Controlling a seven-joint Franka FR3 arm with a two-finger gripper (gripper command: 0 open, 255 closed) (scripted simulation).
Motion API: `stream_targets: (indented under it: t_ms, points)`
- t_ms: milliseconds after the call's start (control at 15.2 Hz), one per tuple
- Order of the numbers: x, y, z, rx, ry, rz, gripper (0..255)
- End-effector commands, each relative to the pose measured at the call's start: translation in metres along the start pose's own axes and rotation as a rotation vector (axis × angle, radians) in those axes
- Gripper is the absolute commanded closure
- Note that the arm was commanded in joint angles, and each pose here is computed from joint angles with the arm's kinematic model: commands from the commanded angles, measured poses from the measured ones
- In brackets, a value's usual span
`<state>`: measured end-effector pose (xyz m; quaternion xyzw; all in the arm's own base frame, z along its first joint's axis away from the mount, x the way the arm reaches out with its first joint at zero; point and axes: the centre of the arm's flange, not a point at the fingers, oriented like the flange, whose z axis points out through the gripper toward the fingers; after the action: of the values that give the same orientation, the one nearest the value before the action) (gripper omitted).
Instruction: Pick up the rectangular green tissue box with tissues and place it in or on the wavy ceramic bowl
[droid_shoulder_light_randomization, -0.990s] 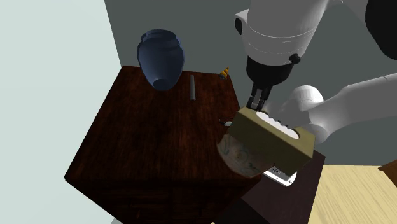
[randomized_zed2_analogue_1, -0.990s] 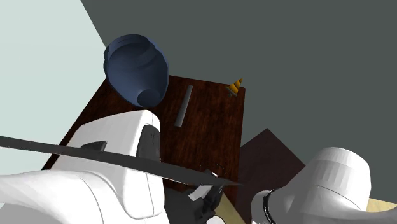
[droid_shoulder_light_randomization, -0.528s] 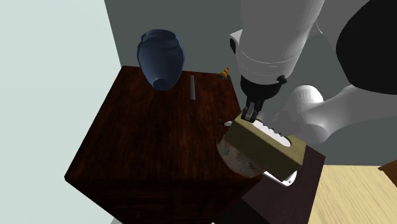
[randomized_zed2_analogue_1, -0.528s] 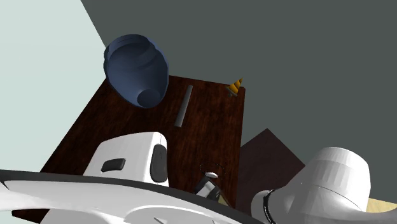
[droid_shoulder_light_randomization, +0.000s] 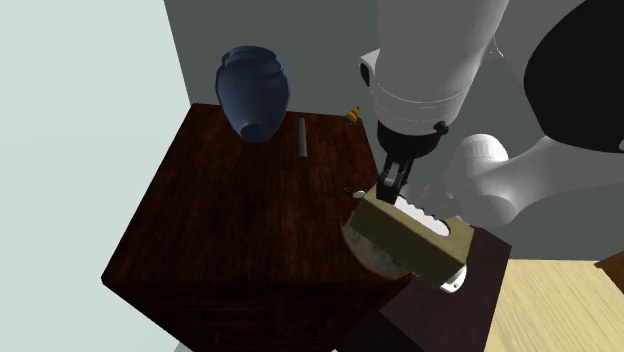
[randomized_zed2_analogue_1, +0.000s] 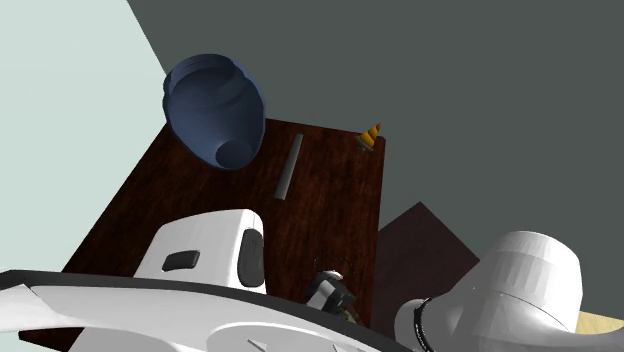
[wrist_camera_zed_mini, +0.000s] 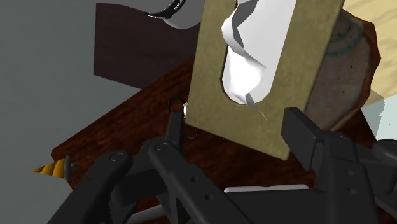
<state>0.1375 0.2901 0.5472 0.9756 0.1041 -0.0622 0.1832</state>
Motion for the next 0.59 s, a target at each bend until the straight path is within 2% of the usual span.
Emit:
stream_targets:
  t_ms: [0,198,462,528]
  points:
    - [0.000,0.000,0.000,0.000,0.000,0.000,0]
    - [0.000,0.000,0.000,0.000,0.000,0.000,0]
    - [0.000,0.000,-0.050,0.000,0.000,0.000,0]
    - [0.000,0.000,-0.050,0.000,0.000,0.000,0]
